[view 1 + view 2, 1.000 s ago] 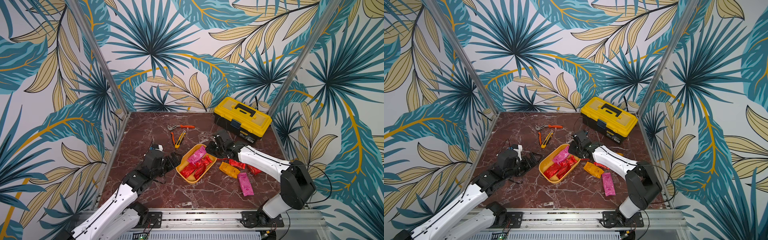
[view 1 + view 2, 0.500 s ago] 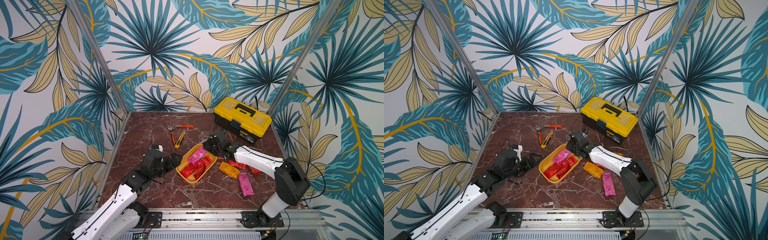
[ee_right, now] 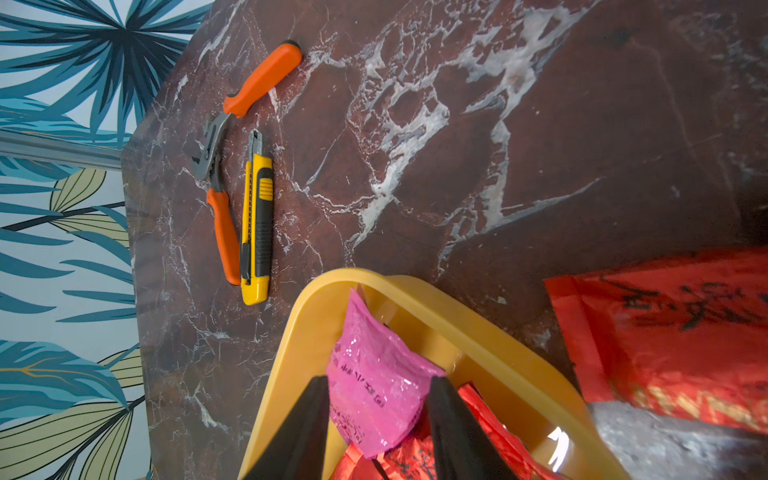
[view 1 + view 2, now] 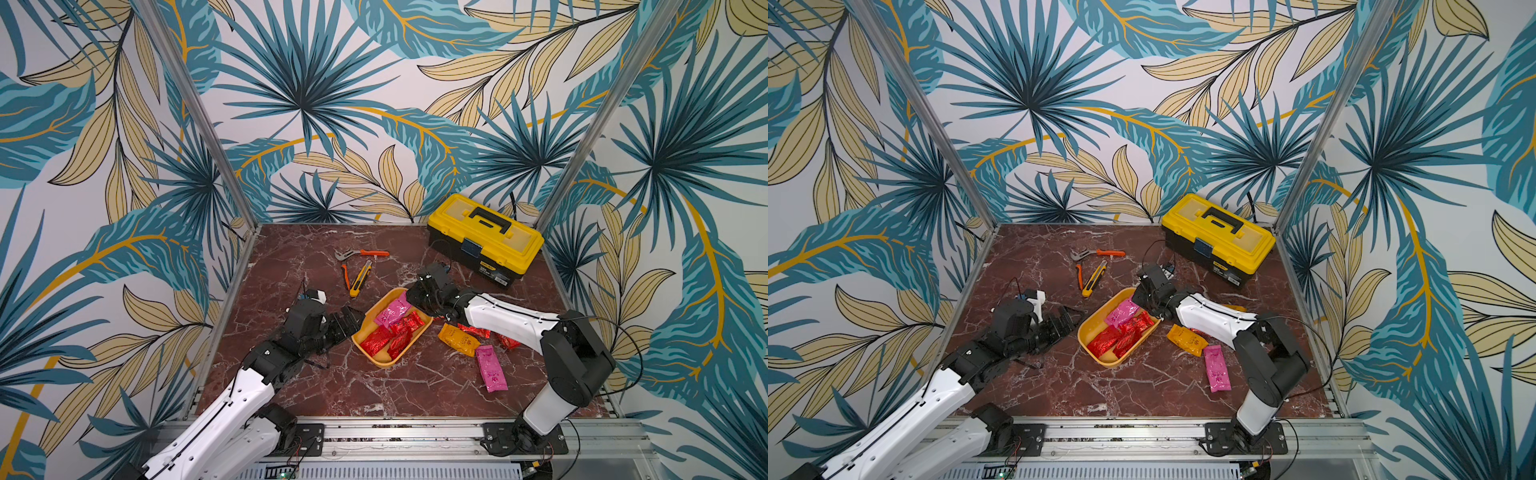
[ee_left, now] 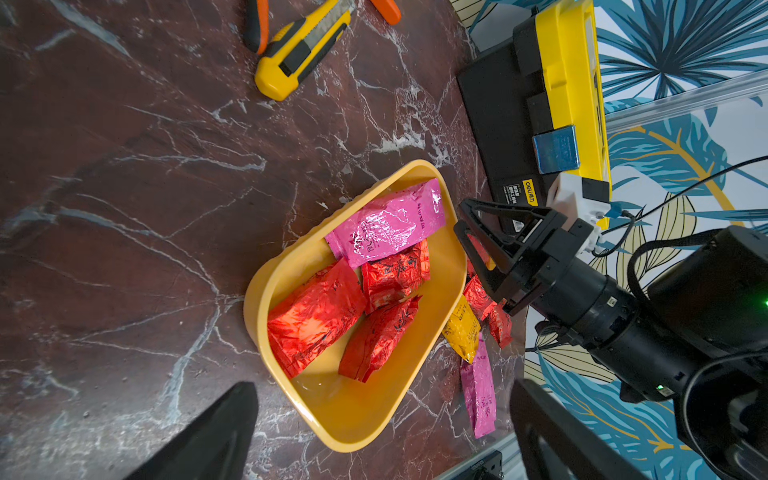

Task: Take the tea bags out of the storage box
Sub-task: Pick up the tea bag from the storage box.

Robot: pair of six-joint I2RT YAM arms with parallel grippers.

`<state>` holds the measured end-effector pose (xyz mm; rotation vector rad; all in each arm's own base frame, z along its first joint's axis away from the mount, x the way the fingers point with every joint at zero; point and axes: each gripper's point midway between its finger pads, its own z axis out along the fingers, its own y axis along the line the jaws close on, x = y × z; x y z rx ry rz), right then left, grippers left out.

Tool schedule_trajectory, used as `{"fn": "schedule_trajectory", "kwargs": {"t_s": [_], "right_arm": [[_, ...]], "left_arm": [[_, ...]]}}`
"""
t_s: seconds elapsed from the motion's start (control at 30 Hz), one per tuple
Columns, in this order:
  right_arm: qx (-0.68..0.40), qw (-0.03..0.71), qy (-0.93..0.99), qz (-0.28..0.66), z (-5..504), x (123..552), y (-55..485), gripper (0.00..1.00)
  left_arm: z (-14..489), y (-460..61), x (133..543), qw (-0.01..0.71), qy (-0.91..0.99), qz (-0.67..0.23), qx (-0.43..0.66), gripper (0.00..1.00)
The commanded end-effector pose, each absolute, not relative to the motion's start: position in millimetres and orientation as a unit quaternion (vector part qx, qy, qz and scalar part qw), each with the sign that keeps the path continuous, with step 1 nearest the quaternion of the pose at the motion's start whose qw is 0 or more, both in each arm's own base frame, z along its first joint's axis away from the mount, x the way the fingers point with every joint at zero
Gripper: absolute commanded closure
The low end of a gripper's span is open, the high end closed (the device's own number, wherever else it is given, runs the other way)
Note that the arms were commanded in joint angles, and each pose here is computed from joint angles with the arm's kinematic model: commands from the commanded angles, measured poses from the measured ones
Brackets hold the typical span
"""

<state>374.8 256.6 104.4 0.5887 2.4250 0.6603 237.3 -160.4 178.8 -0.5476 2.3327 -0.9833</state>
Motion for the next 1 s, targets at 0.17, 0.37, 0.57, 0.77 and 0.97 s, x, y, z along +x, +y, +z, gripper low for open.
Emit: {"fn": "schedule_trajectory", "kwargs": {"t_s": [0.17,0.37,0.57,0.77,0.97], "right_arm": [[0.221,0.261,0.910,0.233,85,366,253,0.56],[0.219,0.257,0.912,0.233,79,366,255,0.56],[0.210,0.261,0.909,0.247,80,370,261,0.56],[0.205,0.261,0.909,0.253,76,373,266,0.56],[0.200,0.261,0.910,0.255,70,375,269,0.56]], "left_arm": [[167,-157,233,0.263,0.874,-0.356,-0.202,0.00],[167,-159,233,0.259,0.874,-0.359,-0.201,0.00],[166,-159,233,0.255,0.875,-0.358,-0.202,0.00],[164,-162,233,0.249,0.877,-0.359,-0.200,0.00],[163,-163,233,0.243,0.878,-0.360,-0.199,0.00]]}}
